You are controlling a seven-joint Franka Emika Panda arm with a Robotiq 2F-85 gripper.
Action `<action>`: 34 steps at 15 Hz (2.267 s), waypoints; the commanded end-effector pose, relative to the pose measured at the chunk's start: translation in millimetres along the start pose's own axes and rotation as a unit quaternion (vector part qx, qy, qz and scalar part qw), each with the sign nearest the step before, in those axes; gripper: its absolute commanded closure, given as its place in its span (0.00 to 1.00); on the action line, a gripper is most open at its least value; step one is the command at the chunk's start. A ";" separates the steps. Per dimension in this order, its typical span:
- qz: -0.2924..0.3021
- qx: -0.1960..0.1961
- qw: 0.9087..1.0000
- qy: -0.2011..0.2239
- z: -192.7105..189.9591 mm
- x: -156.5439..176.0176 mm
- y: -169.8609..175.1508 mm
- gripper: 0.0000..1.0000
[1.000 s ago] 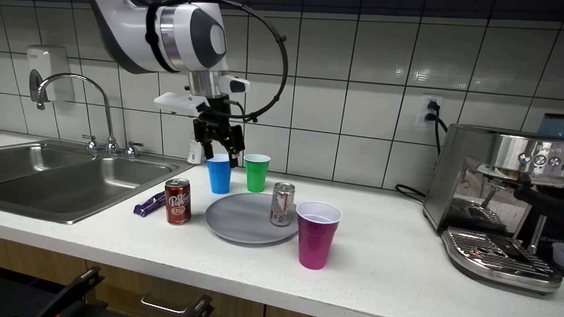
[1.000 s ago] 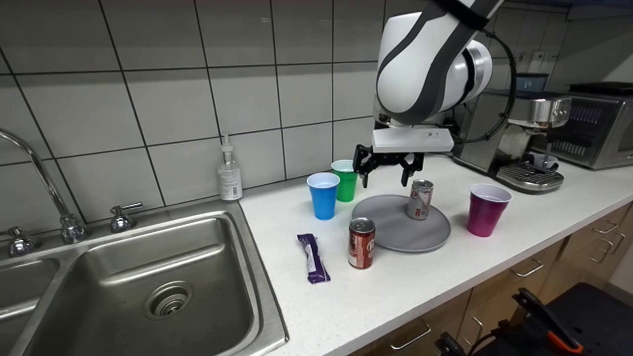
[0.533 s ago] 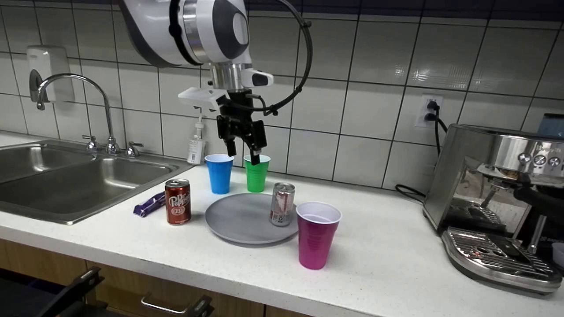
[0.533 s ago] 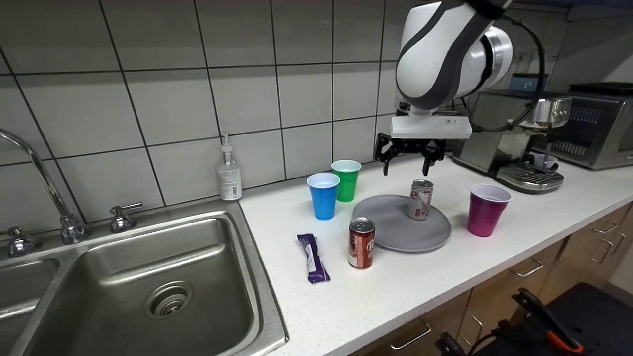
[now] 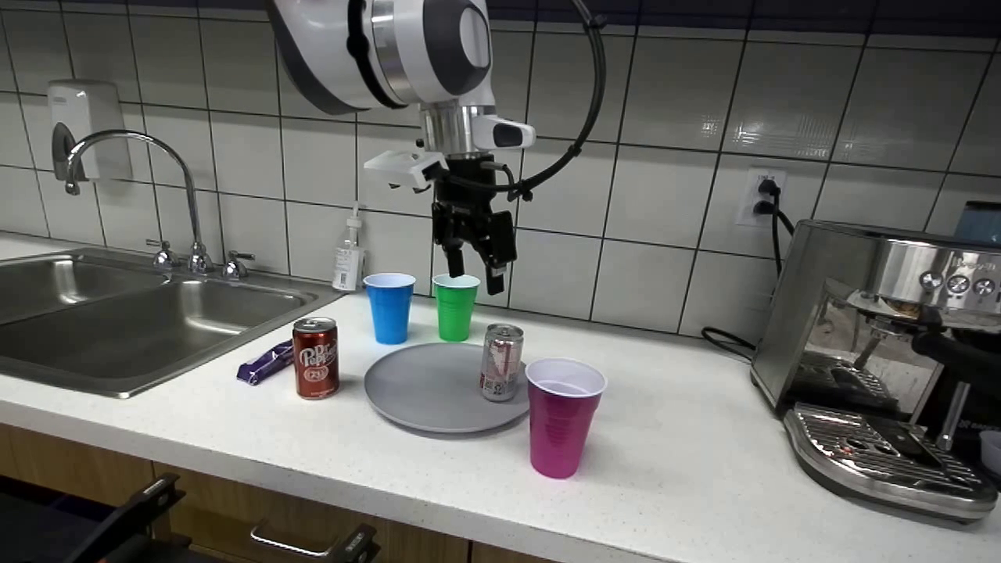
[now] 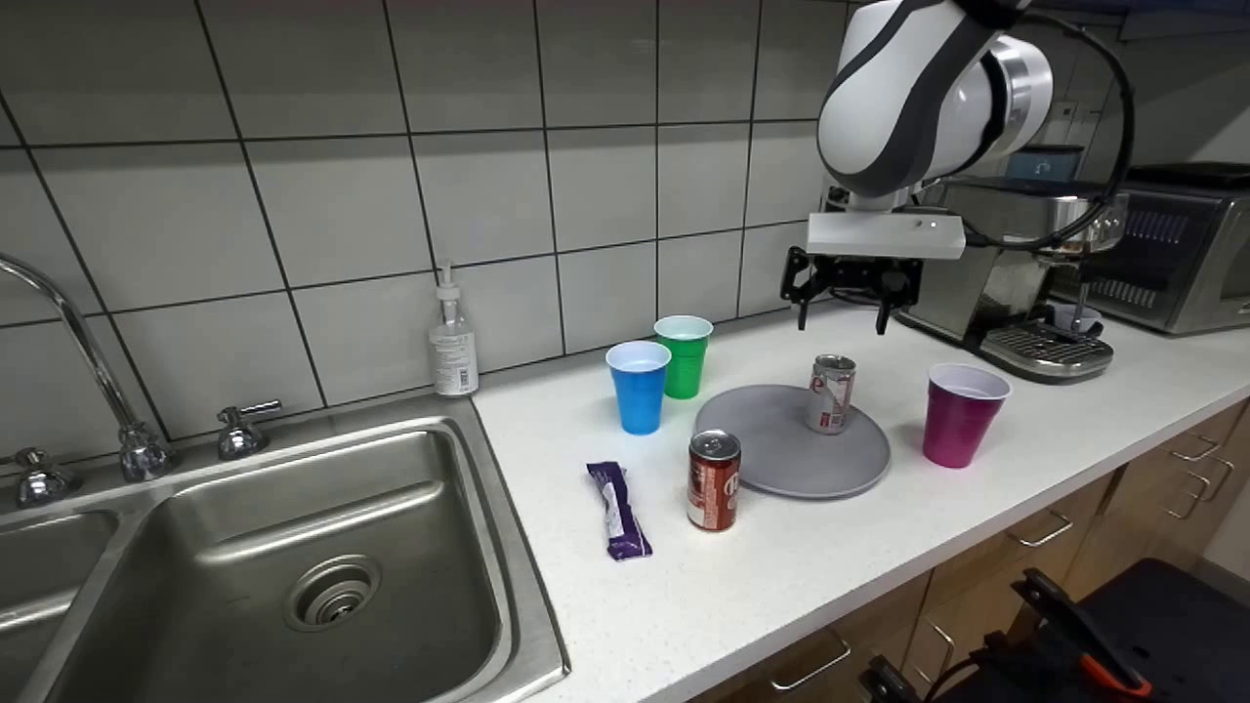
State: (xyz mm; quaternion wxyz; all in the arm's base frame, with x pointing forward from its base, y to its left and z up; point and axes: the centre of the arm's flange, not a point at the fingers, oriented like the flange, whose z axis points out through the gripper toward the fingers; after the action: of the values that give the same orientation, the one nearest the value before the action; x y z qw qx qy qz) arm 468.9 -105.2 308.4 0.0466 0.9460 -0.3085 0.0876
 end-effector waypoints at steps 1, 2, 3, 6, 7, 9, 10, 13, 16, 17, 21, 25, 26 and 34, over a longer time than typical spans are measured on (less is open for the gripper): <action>0.035 -0.012 0.999 -0.006 7.2 20.4 8.8 0.00; 0.039 -0.011 0.999 -0.007 10.4 23.8 10.9 0.00; 0.043 -0.011 0.999 -0.009 16.0 27.1 12.2 0.00; 0.053 -0.015 0.998 -0.014 29.6 35.5 13.7 0.00; 0.056 -0.015 0.998 -0.015 34.6 39.0 12.8 0.00; 0.062 -0.017 0.998 -0.018 42.9 45.3 10.8 0.00; 0.065 -0.017 0.998 -0.020 46.0 48.1 10.5 0.00; 0.074 -0.019 0.997 -0.028 58.0 55.8 9.3 0.00; 0.081 -0.022 0.996 -0.035 69.5 59.8 6.3 0.00; 0.082 -0.023 0.996 -0.037 74.2 60.3 5.5 0.00; 0.083 -0.029 0.995 -0.048 90.1 59.9 0.4 0.00; 0.084 -0.035 0.994 -0.055 100.8 59.1 -2.2 0.00; 0.084 -0.037 0.994 -0.056 103.1 59.2 -2.1 0.00; 0.080 -0.039 0.995 -0.054 104.7 58.9 -5.1 0.58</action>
State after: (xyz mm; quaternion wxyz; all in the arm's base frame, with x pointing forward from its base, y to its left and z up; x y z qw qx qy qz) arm 525.4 -150.9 215.0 0.0589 0.9221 -0.3813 0.0283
